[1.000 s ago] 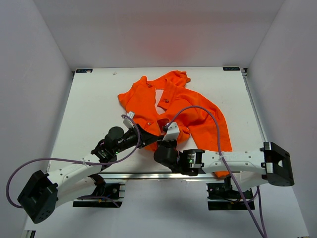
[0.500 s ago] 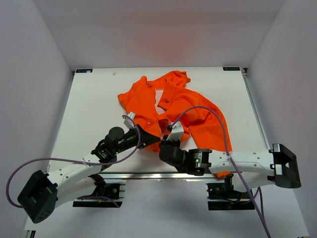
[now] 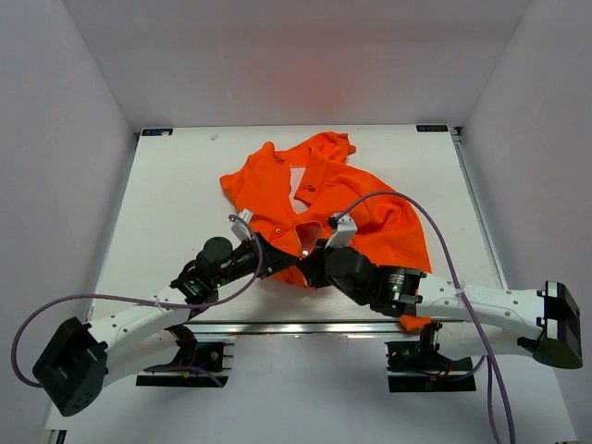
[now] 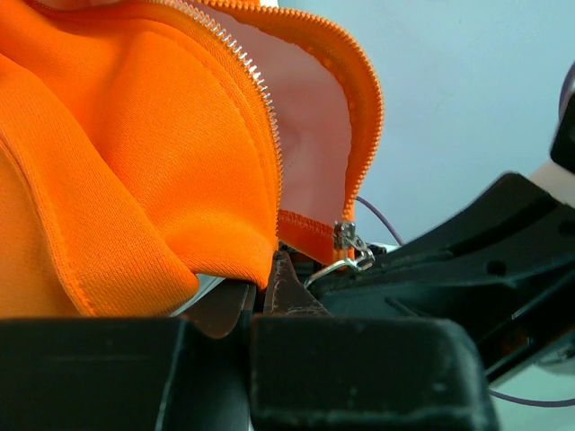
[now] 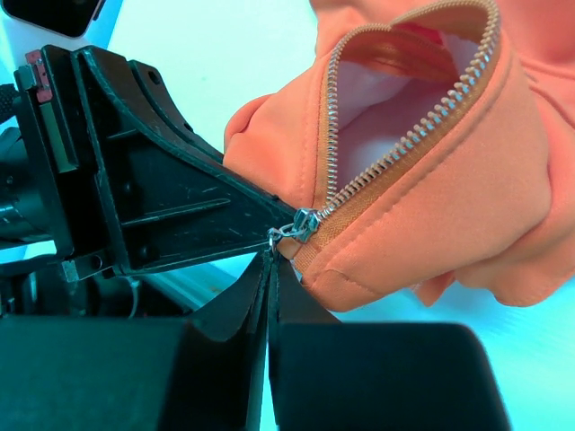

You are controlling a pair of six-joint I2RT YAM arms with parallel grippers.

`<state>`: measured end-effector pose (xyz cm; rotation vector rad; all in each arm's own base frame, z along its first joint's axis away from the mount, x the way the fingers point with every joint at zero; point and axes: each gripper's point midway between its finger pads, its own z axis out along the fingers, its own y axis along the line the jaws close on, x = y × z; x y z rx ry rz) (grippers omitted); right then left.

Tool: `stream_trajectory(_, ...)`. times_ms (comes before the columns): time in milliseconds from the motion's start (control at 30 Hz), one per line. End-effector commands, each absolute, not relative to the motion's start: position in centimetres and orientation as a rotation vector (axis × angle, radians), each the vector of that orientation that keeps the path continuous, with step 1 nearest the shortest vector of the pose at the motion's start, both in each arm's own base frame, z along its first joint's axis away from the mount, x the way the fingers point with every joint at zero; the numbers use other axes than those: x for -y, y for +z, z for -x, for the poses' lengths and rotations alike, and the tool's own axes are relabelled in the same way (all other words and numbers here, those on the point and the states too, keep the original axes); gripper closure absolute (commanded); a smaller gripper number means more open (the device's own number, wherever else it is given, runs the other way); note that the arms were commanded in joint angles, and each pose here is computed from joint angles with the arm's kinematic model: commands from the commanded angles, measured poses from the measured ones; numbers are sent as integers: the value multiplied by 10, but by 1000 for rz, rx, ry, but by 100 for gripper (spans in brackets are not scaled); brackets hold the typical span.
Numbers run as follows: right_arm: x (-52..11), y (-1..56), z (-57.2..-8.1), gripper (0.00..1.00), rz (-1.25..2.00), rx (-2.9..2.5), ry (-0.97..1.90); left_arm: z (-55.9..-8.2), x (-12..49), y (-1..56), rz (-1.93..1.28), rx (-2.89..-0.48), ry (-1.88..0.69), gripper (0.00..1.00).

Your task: Zip up the jacket

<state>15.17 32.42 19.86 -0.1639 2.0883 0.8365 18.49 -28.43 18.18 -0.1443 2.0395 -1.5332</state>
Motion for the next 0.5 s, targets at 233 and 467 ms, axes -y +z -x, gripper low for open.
stream_trajectory(233, -329, 204, -156, 100, 128, -2172, 1089, -177, 289, 190, 24, -2016, -1552, 100)
stream_trajectory(467, -334, 201, -143, 100, 238, -2155, 1159, -178, 289, 188, 33, -2023, -1540, 100)
